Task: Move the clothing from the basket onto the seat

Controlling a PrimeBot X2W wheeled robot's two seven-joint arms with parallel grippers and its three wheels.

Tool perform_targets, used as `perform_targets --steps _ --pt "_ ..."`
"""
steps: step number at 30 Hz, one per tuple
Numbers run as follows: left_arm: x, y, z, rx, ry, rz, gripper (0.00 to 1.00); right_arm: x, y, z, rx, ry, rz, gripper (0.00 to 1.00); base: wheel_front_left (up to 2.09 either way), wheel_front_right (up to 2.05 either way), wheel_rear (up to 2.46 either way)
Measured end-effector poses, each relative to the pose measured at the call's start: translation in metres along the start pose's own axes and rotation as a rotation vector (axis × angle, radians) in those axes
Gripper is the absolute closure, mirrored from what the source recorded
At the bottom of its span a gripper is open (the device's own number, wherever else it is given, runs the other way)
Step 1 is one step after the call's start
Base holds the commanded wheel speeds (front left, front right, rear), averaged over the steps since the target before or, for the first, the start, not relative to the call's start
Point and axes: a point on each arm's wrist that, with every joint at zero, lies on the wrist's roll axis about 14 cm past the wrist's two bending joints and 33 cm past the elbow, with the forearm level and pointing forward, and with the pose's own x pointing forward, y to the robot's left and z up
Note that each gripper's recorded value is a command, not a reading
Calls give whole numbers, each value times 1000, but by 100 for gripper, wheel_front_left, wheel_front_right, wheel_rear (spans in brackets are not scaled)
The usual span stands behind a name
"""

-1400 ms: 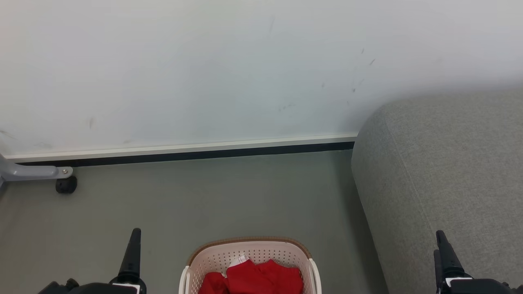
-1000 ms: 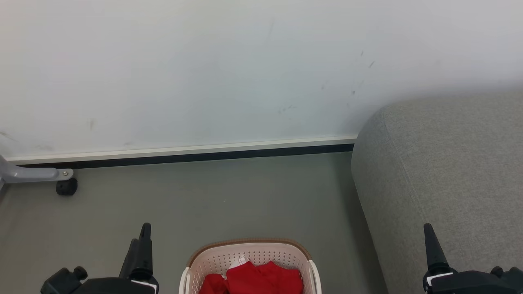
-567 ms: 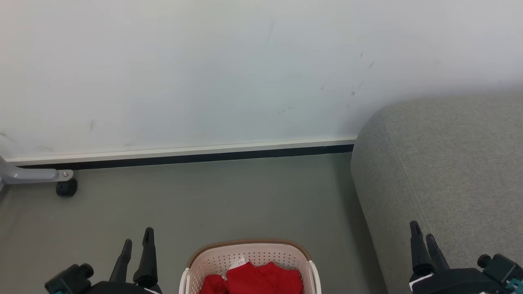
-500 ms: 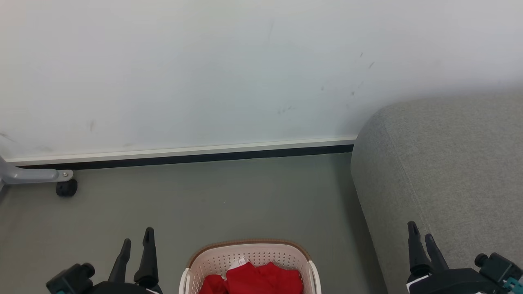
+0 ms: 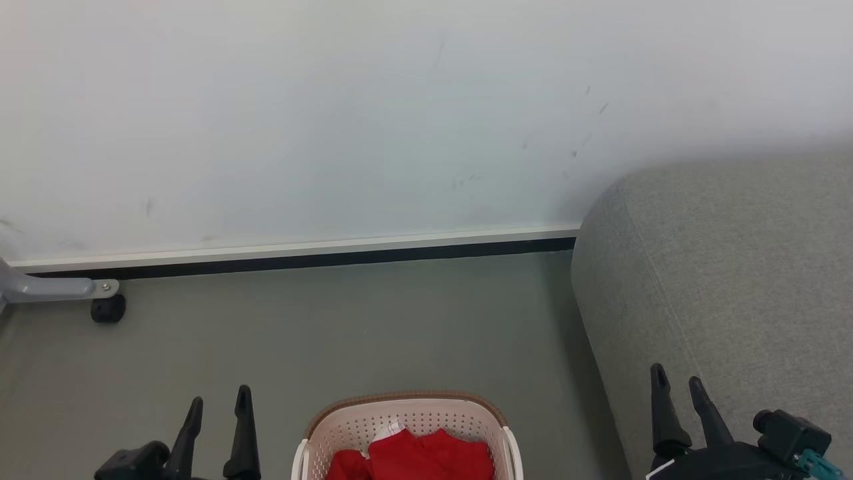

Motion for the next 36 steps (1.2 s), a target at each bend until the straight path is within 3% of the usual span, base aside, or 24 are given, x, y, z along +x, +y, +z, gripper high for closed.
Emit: perform_targets --steps 28,36 --pt "-16 -1 4 420 -94 -13 0 -10 23 4 -410 -104 84 0 0 0 0" --pt "-18 1 2 438 -94 -7 0 -12 23 6 -444 -118 87 0 0 0 0"
